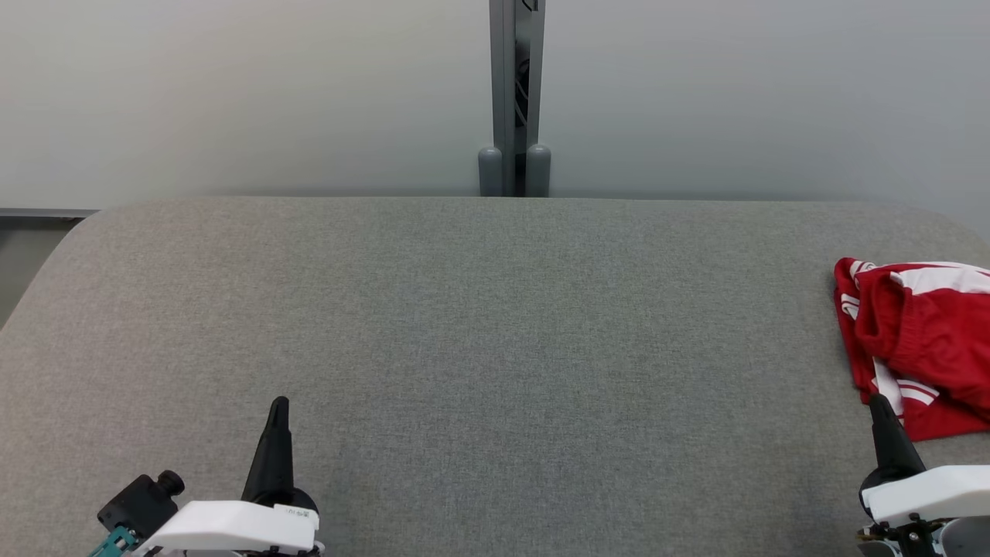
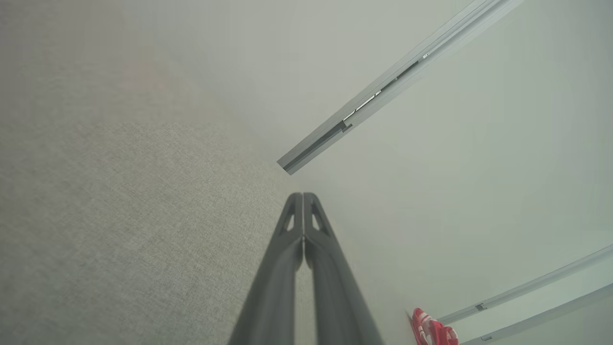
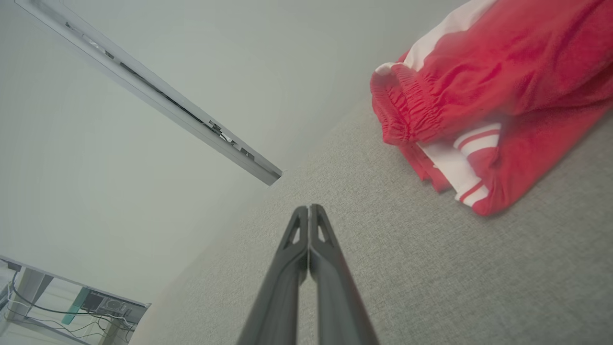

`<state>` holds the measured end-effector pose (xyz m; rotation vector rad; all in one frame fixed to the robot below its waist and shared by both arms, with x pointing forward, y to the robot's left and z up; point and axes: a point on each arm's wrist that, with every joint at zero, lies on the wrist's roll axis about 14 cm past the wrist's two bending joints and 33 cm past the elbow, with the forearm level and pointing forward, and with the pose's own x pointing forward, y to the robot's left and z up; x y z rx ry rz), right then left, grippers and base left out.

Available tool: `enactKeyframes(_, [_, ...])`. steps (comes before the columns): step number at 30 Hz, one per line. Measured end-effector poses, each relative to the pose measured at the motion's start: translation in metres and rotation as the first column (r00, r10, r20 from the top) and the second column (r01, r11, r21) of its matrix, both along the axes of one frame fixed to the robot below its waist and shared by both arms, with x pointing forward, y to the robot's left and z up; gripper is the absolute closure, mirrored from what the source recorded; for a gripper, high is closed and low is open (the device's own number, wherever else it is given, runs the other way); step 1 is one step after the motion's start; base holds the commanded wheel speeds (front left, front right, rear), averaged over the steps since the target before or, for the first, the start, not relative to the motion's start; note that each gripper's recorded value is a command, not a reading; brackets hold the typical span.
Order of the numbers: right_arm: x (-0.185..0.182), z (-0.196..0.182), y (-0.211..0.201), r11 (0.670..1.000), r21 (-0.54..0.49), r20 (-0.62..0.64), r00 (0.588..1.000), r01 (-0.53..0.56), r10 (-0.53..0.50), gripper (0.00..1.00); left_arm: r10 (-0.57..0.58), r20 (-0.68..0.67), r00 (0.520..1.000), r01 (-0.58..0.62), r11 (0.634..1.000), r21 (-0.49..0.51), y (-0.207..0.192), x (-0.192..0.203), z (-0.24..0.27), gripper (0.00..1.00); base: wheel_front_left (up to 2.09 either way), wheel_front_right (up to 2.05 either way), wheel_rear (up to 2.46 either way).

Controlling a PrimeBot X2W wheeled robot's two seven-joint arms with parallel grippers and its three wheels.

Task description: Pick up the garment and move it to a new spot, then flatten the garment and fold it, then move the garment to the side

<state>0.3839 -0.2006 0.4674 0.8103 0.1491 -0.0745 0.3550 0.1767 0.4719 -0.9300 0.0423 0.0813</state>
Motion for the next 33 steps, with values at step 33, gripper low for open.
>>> enactKeyframes(33, [-0.002,0.011,-0.031,0.924,0.374,0.018,0.995,0.080,-0.094,1.00,-0.029,0.035,0.999,0.038,0.950,-0.310,-0.020,0.023,0.016,1.00,0.00,0.00,0.00])
